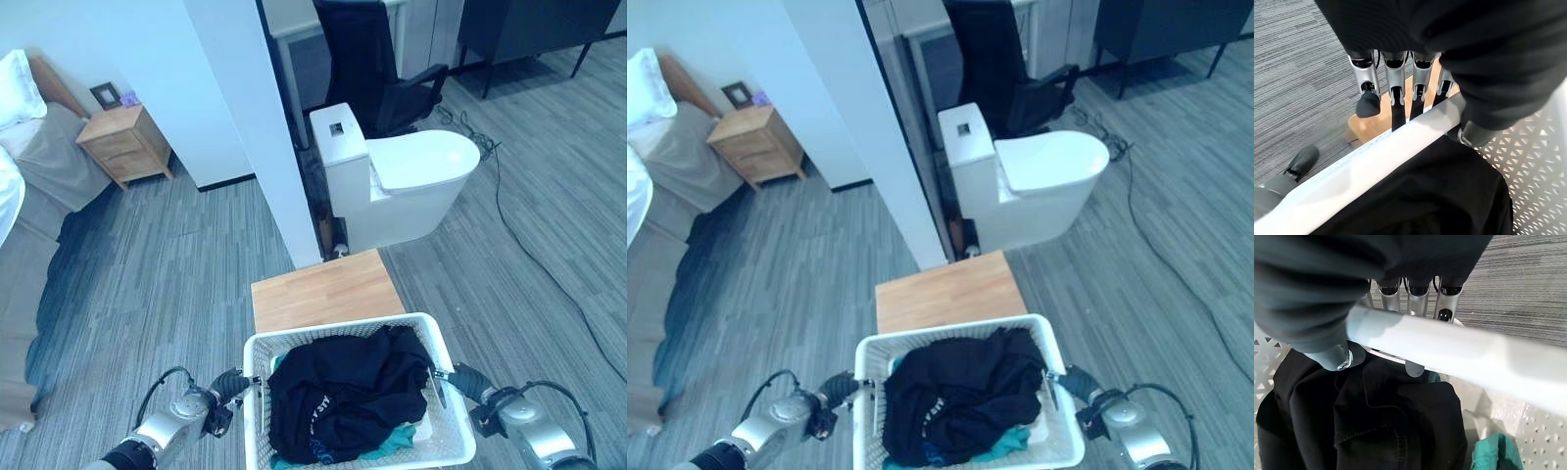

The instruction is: Grab the laundry basket,head to the washer,open it,put in the laundry and shut it.

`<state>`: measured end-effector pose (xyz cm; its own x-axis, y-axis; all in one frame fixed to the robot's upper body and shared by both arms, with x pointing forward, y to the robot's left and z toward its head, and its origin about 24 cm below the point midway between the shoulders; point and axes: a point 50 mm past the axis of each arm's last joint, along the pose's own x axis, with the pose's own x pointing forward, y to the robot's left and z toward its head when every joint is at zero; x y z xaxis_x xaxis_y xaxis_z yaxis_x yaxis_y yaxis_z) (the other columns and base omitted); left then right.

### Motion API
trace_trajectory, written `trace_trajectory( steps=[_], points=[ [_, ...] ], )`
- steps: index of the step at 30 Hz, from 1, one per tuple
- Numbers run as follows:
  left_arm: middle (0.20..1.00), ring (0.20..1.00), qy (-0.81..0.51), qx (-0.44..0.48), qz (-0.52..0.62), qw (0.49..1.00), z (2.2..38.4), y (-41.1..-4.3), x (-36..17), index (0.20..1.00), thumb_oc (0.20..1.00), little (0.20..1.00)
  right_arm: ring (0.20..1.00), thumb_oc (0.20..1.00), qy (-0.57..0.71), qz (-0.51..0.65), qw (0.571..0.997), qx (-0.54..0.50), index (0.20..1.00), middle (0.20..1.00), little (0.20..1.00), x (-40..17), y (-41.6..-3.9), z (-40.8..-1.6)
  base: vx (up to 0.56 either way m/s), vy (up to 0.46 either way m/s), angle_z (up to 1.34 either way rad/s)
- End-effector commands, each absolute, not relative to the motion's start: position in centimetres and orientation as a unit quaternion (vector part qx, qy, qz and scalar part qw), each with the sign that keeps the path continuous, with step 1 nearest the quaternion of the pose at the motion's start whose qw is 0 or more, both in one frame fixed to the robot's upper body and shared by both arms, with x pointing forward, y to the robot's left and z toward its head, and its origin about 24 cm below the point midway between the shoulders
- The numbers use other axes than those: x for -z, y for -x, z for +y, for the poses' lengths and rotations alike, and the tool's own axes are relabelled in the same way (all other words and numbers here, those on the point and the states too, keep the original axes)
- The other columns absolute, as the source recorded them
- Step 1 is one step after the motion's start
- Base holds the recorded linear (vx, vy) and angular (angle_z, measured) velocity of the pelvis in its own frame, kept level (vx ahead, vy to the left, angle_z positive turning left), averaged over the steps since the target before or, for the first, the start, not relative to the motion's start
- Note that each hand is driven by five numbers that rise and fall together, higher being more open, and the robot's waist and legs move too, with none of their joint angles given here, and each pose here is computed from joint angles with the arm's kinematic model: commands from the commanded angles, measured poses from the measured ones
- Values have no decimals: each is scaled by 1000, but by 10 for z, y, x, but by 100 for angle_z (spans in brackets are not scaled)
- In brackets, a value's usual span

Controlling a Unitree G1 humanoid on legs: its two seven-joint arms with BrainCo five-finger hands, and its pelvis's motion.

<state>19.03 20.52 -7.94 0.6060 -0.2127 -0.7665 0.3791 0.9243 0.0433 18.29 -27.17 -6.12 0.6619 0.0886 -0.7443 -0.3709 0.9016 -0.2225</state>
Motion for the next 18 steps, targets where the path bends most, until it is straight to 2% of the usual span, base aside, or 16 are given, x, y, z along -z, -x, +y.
trace_trajectory(
  steps=[1,4,14,16,18],
  points=[
    [200,200,23,319,362,876,153,-185,61,200,200,200,200,200,77,384,876,-283,200,200,200,72,-162,-214,-10,-37,2],
    [200,200,42,299,353,886,158,-188,57,200,200,200,200,200,53,369,895,-247,200,200,200,70,-166,-220,2,-52,4],
    [200,200,44,295,328,896,166,-195,42,200,200,200,200,200,84,336,910,-229,200,200,200,54,-164,-237,-21,-71,6],
    [200,200,29,299,315,900,163,-201,40,200,200,200,200,200,100,324,914,-223,200,200,200,49,-170,-241,-148,-72,10],
    [200,200,8,298,272,915,150,-227,30,200,200,200,200,200,122,303,926,-190,200,200,200,39,-187,-254,-169,-46,19]
  ],
)
